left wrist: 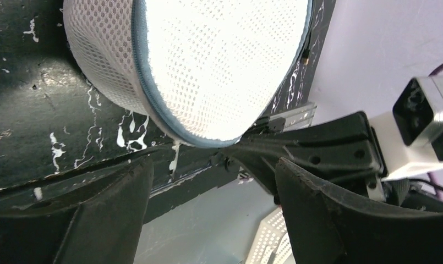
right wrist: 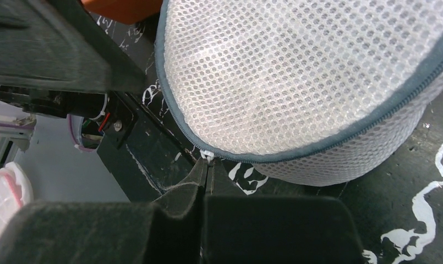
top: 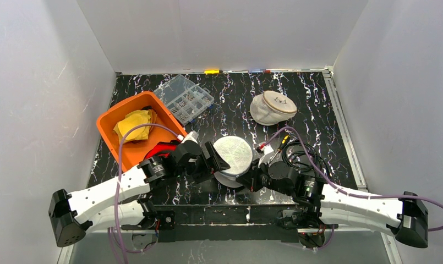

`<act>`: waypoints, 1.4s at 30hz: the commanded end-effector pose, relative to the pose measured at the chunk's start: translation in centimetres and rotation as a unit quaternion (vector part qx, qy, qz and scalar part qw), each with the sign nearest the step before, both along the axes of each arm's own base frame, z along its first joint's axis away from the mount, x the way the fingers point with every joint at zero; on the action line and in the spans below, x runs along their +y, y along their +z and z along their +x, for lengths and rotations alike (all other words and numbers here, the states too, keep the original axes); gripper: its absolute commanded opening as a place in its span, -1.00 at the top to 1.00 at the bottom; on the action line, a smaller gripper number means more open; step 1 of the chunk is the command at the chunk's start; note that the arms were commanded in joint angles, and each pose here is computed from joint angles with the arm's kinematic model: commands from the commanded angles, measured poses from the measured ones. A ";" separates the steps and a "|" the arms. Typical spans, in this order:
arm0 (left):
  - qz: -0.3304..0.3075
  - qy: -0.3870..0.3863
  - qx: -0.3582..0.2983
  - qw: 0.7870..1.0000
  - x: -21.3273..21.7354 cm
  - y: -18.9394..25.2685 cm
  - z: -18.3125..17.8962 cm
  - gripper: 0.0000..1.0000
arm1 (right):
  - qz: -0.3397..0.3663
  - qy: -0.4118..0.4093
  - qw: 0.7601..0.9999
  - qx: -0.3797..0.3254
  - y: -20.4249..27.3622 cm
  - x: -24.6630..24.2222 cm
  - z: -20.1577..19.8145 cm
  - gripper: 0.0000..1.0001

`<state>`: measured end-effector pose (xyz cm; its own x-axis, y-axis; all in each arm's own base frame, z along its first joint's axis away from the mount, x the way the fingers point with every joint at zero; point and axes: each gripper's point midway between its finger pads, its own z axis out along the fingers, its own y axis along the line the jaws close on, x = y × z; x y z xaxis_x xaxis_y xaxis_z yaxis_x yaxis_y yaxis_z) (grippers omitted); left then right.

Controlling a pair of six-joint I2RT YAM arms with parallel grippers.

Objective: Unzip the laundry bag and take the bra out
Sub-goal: Unzip the laundry bag at the center of the board.

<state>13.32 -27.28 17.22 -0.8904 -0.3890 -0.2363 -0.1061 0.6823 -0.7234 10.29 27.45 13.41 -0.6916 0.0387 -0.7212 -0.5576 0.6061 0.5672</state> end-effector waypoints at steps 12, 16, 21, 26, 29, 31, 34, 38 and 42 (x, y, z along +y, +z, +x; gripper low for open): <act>0.024 0.066 0.003 0.998 -1.8 -2.9 3.1 -0.31 | 0.069 0.019 0.997 -0.012 3.1 2.4 -0.3 0.97; 0.040 0.079 0.002 0.996 -1.3 -3.7 3.7 -0.09 | 0.070 0.021 0.997 -0.012 3.0 2.4 -0.5 0.97; 0.041 0.084 0.004 0.996 -0.9 -4.0 3.9 0.16 | 0.069 0.013 0.997 -0.012 2.8 1.8 -0.5 0.97; 0.045 0.093 -0.008 0.995 -0.1 -3.4 4.2 0.44 | 0.059 -0.002 0.998 -0.020 2.9 0.9 -0.1 0.97; 0.044 0.095 -0.020 0.994 0.3 -2.9 4.5 0.69 | 0.052 -0.014 0.998 -0.025 2.9 0.1 0.1 0.97; 0.042 0.093 -0.026 0.994 0.3 -2.5 4.7 0.91 | 0.048 -0.022 0.998 -0.027 2.9 -0.4 0.3 0.97; 0.037 0.076 -0.040 0.996 0.1 -1.7 5.0 1.00 | 0.036 -0.043 0.998 -0.031 2.8 -1.6 0.7 0.97; 0.022 0.037 -0.060 0.997 -0.5 -0.3 5.4 1.00 | 0.013 -0.084 0.996 -0.040 3.0 -3.8 1.6 0.97; -0.031 -0.031 -0.101 0.994 -1.8 2.0 6.1 1.00 | 0.003 -0.103 0.993 -0.051 3.6 -5.5 1.9 0.97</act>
<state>17.66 -28.88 15.96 -0.8596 -0.4193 -0.2921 -0.0854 0.6814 -0.7269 11.10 24.30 15.62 -0.6389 0.1555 -0.7534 -0.5132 0.6434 0.5680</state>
